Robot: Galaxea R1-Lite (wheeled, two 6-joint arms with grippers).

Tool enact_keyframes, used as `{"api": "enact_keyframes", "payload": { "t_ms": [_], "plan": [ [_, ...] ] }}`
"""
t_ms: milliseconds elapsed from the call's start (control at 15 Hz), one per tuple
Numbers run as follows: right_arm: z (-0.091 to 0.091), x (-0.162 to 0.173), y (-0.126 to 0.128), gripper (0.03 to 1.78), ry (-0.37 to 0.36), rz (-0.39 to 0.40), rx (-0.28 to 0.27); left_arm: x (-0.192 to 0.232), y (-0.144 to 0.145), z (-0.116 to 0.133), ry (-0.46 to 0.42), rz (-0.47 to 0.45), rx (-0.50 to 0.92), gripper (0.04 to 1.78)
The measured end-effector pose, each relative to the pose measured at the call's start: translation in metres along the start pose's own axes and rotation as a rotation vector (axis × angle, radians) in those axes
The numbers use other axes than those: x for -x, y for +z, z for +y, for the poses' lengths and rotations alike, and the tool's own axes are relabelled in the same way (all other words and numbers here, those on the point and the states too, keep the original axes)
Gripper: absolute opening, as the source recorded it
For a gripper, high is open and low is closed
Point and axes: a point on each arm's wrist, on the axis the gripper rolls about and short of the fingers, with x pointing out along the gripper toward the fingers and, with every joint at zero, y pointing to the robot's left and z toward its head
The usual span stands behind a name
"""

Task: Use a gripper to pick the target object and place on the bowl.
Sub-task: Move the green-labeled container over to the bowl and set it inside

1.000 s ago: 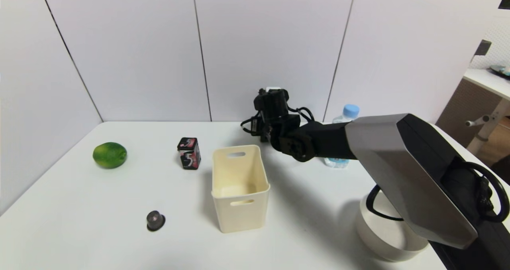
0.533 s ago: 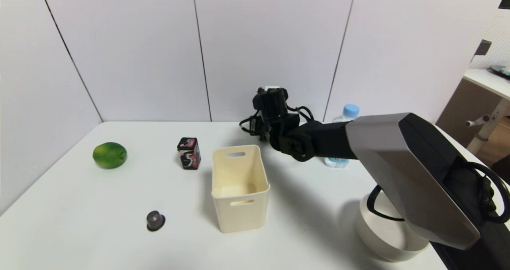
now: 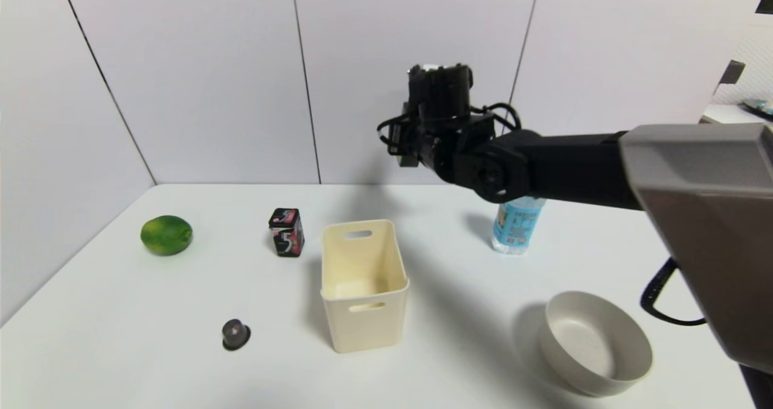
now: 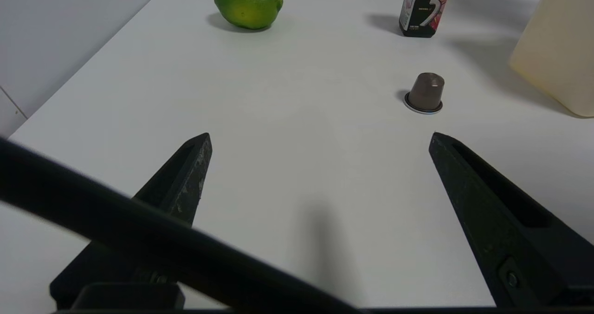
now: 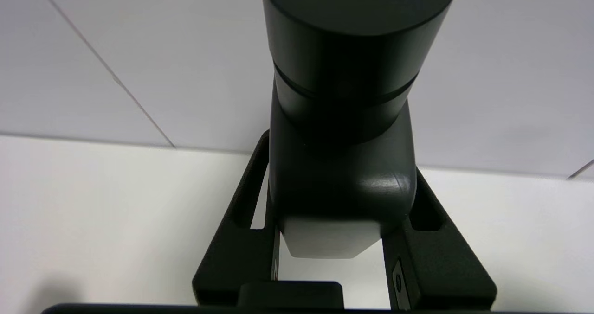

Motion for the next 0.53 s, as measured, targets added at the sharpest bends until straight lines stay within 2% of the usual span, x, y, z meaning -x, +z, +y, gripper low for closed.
{"api": "enact_keyframes", "payload": {
  "t_ms": [133, 333, 533],
  "plan": [
    [-0.01, 0.024, 0.034, 0.6, 0.038, -0.036, -0.008, 0.0, 0.0, 0.0, 0.0, 0.0, 0.0, 1.69],
    [-0.039, 0.07, 0.076, 0.6, 0.12, -0.052, -0.014, 0.0, 0.0, 0.0, 0.0, 0.0, 0.001, 1.69],
    [-0.074, 0.115, 0.084, 0.6, 0.146, 0.005, 0.003, 0.0, 0.0, 0.0, 0.0, 0.0, 0.0, 1.69]
  ]
}}
